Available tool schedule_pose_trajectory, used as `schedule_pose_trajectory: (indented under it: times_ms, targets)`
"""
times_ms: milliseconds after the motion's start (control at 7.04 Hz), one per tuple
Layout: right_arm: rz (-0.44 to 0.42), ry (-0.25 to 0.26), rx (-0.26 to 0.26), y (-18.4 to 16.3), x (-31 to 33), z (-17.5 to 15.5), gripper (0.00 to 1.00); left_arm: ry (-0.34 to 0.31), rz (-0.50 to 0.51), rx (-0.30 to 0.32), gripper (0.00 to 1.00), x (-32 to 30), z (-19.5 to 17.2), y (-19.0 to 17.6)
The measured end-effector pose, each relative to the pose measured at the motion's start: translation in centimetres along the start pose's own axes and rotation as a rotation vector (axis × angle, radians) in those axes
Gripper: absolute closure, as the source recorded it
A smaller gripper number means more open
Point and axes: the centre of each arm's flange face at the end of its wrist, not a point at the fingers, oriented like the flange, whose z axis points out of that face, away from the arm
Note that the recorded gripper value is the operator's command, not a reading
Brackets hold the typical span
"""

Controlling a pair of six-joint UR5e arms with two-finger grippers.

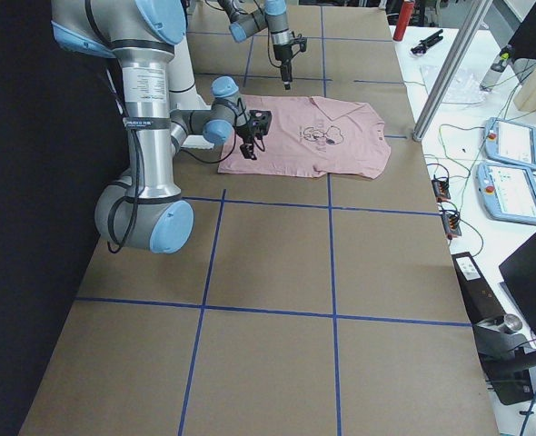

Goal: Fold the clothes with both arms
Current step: 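Move both grippers down to the shirt's hem corners nearest the robot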

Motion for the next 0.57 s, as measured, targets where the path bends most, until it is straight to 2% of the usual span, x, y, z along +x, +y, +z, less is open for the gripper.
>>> schedule_pose_trajectory:
  times_ms: [142, 284, 568]
  targets:
    - [0.029, -0.004, -0.002, 3.6, 0.4, -0.4, 0.1, 0.016, -0.051, -0.034, 0.27, -0.7, -1.2, 4.0]
    - [0.041, -0.005, -0.01, 5.7, 0.7, -0.6, 0.1, 0.002, -0.114, -0.058, 0.36, -1.7, -1.5, 8.1]
    - [0.047, -0.002, -0.017, 7.4, 1.0, -0.6, 0.1, -0.079, -0.228, -0.091, 0.37, -3.7, 0.4, 16.2]
